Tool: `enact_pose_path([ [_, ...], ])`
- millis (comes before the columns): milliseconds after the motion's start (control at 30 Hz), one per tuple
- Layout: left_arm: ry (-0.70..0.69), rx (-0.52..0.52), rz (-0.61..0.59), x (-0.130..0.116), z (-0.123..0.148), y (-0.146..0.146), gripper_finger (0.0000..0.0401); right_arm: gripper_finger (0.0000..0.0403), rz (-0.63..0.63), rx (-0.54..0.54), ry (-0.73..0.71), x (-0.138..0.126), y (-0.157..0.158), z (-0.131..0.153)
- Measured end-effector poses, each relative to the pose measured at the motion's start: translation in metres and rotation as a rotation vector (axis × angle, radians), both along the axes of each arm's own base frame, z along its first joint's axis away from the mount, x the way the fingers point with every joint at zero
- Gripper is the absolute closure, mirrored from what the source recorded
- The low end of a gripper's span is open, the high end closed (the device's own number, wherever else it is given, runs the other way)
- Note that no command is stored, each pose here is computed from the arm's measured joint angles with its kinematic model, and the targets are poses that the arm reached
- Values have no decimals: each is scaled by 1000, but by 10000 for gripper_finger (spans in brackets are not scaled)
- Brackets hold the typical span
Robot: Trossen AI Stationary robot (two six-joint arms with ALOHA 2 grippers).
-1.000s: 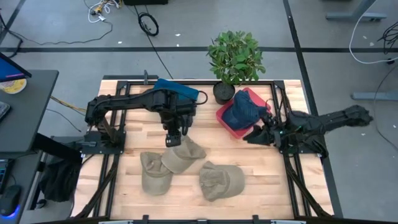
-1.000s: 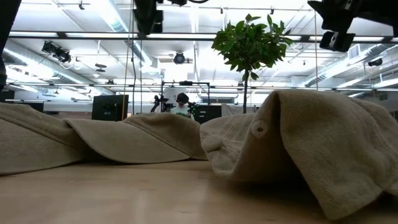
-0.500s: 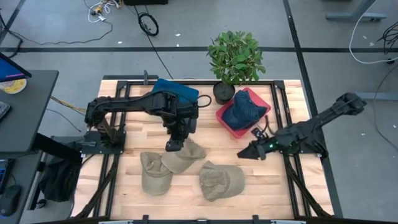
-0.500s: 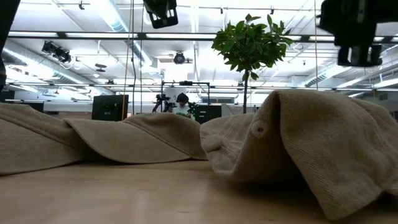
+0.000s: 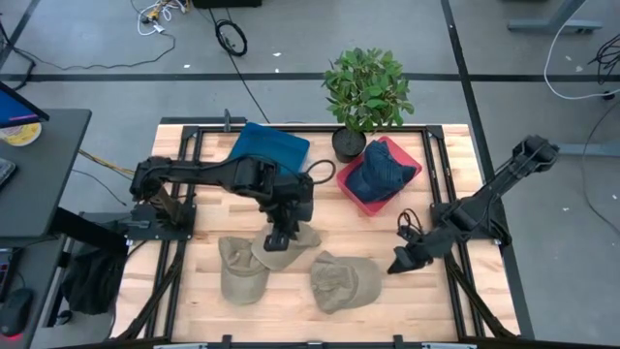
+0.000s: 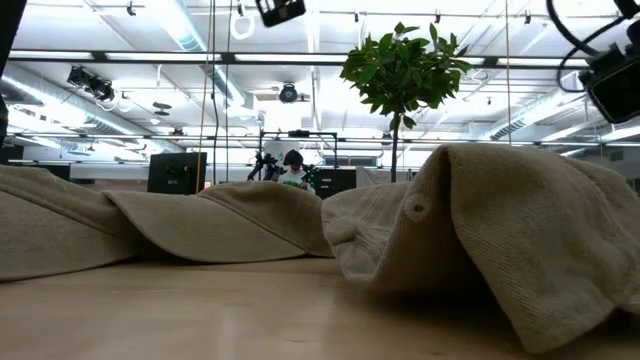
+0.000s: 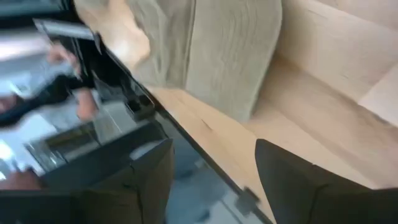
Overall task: Pick & Place hat
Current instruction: Put the bottom right brown cap into the blue bin
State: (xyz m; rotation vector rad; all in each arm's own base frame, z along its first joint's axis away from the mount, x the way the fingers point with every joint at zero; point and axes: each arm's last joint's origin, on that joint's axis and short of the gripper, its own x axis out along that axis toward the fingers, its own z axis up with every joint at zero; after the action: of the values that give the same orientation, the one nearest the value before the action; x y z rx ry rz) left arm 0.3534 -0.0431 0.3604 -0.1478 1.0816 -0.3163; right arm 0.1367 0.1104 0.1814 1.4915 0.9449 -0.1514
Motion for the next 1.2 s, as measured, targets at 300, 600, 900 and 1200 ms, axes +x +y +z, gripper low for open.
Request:
enact_pose_path([
  [300, 15, 12, -45, -3, -1, -14, 284, 175, -153, 15, 98, 4, 14, -18],
  [600, 31, 10, -57, -7, -1, -28, 284, 175, -237, -72, 94, 16, 22, -40],
  [900, 4, 31, -45, -5, -1, -30, 284, 175, -231, -70, 84, 28, 32, -58],
  [1200, -46, 9, 8, 1, 3, -31, 284, 211, -218, -130, 31, 35, 37, -70],
])
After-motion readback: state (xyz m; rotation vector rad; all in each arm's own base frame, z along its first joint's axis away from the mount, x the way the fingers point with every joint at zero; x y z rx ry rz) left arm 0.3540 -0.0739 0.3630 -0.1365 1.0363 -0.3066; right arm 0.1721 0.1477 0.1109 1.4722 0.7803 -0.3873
